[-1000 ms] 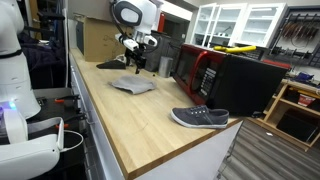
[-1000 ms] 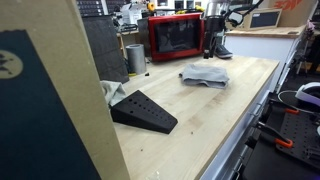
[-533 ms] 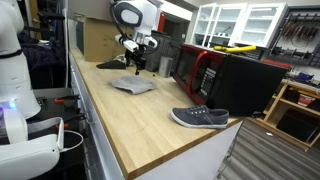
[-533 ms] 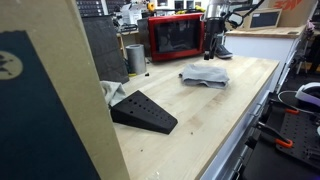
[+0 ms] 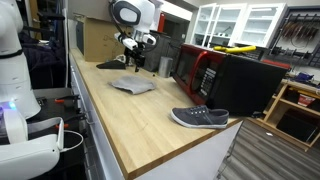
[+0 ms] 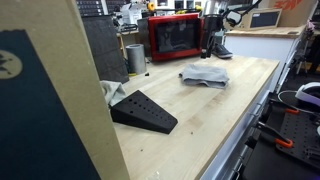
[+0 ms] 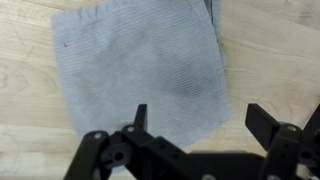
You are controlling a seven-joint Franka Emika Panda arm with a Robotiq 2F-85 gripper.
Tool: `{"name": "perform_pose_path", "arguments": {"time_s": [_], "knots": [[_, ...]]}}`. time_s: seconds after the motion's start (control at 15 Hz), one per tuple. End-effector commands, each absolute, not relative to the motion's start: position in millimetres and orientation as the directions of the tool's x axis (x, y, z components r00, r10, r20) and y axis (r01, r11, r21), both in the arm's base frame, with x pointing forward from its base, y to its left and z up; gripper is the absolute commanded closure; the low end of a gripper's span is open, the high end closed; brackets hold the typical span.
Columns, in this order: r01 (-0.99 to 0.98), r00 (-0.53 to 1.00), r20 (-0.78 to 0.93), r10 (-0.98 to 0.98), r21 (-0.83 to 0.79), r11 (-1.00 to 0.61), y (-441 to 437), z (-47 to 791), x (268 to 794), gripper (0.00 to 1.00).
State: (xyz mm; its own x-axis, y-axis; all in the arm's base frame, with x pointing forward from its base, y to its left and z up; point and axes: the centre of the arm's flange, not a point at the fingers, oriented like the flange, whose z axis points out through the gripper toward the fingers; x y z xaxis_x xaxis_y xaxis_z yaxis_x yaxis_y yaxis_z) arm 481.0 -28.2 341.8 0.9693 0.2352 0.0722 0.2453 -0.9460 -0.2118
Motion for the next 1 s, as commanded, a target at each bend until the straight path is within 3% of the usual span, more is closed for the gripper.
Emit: {"name": "perform_pose_path", "arguments": {"time_s": [0.0, 0.53, 0.93], "knots": [[0.213, 0.974, 0.126, 0.188, -0.230, -0.950, -8, 354, 467, 0.00], [0.171, 0.981, 0.134, 0.140, -0.252, -0.952, 61, 381, 454, 0.00], [0.131, 0.985, 0.105, 0.134, 0.037, -0.991, 75, 408, 425, 0.00]]}}
